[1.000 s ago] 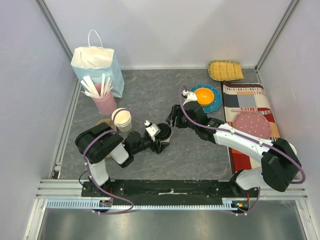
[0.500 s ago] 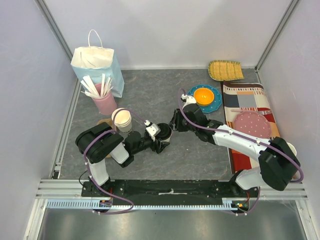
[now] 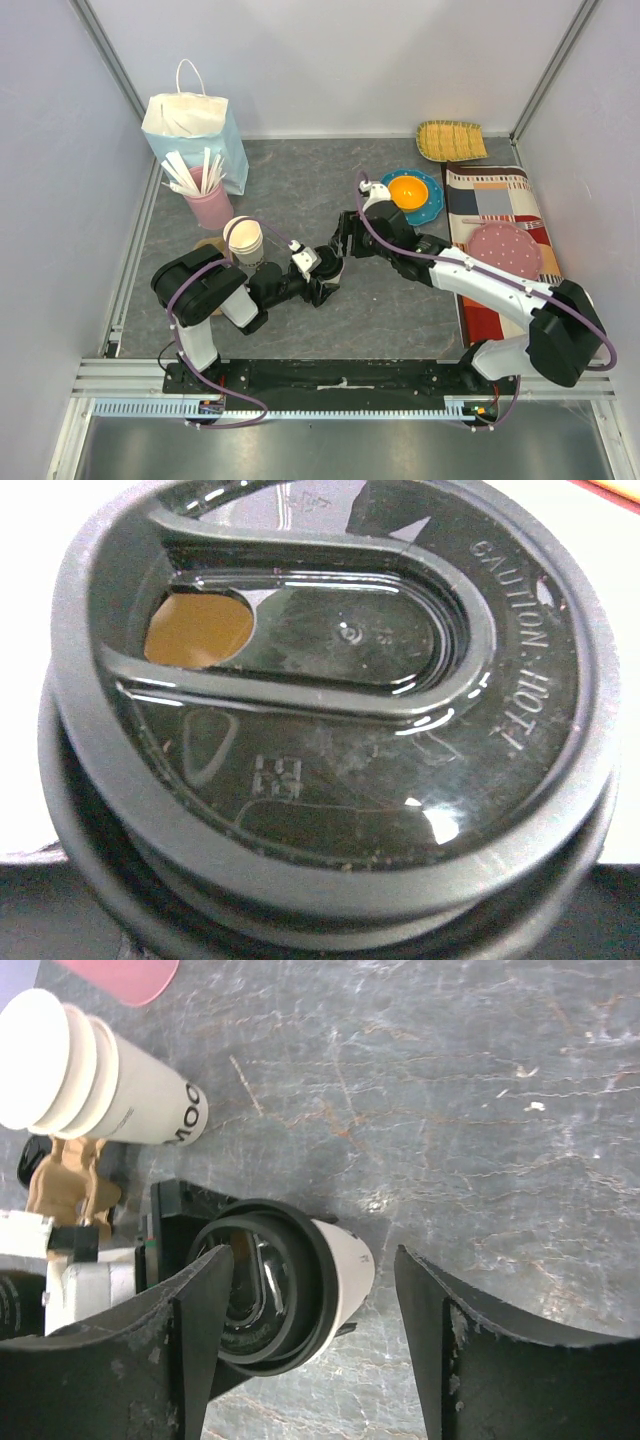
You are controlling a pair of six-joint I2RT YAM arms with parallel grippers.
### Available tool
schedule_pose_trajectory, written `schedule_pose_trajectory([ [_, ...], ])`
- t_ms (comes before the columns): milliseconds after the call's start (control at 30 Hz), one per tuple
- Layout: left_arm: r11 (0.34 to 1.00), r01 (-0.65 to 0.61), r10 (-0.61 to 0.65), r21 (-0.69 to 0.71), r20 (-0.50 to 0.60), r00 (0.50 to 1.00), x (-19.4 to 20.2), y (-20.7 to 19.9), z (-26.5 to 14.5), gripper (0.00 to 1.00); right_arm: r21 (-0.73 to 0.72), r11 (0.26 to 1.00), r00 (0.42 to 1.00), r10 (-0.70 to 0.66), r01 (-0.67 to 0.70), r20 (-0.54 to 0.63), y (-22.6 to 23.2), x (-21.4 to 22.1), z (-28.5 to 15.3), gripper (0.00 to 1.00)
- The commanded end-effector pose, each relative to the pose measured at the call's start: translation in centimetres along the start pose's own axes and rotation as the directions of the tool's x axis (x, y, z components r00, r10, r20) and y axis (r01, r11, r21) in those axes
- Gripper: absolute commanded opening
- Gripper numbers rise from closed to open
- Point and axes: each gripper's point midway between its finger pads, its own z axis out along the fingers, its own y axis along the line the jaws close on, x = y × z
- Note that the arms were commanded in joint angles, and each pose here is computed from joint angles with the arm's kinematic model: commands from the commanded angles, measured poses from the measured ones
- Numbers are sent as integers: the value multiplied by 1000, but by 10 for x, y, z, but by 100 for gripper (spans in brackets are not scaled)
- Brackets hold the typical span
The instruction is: Pack the takeout coffee
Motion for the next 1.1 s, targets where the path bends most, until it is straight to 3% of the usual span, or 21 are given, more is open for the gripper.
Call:
schedule_pose_trajectory([
  [0, 996, -92, 94, -20, 287, 953, -72, 3, 3, 71, -55, 997, 999, -51, 50, -17, 20, 3, 5, 75],
  [133, 996, -90, 91, -19, 287, 953, -72, 4, 3, 70, 5, 999, 998, -54, 54, -45, 5, 17, 13, 67],
  [300, 996, -89, 90, -17, 287, 954, -72, 3, 3, 70, 32, 999, 997, -28, 31, -75, -4, 29, 15, 45],
  [500, 996, -83, 86, -22, 283, 955, -70, 5, 4, 70, -18, 999, 993, 26, -28, -118, 3, 45, 14, 37],
  [700, 996, -80, 88, -37, 285, 955, -71, 8, 4, 69, 100, 995, 992, 11, 2, -126, -15, 43, 3, 37],
  [867, 995, -89, 96, -38, 280, 955, -70, 9, 4, 68, 107, 993, 985, -24, 43, -168, -7, 44, 9, 63],
  [933, 995, -90, 98, -40, 282, 955, -70, 9, 4, 68, 112, 993, 985, -11, 31, -173, -8, 47, 11, 61],
  [1067, 996, -84, 93, -43, 280, 955, -70, 10, 4, 68, 134, 991, 983, 12, 13, -186, -14, 56, 11, 41],
])
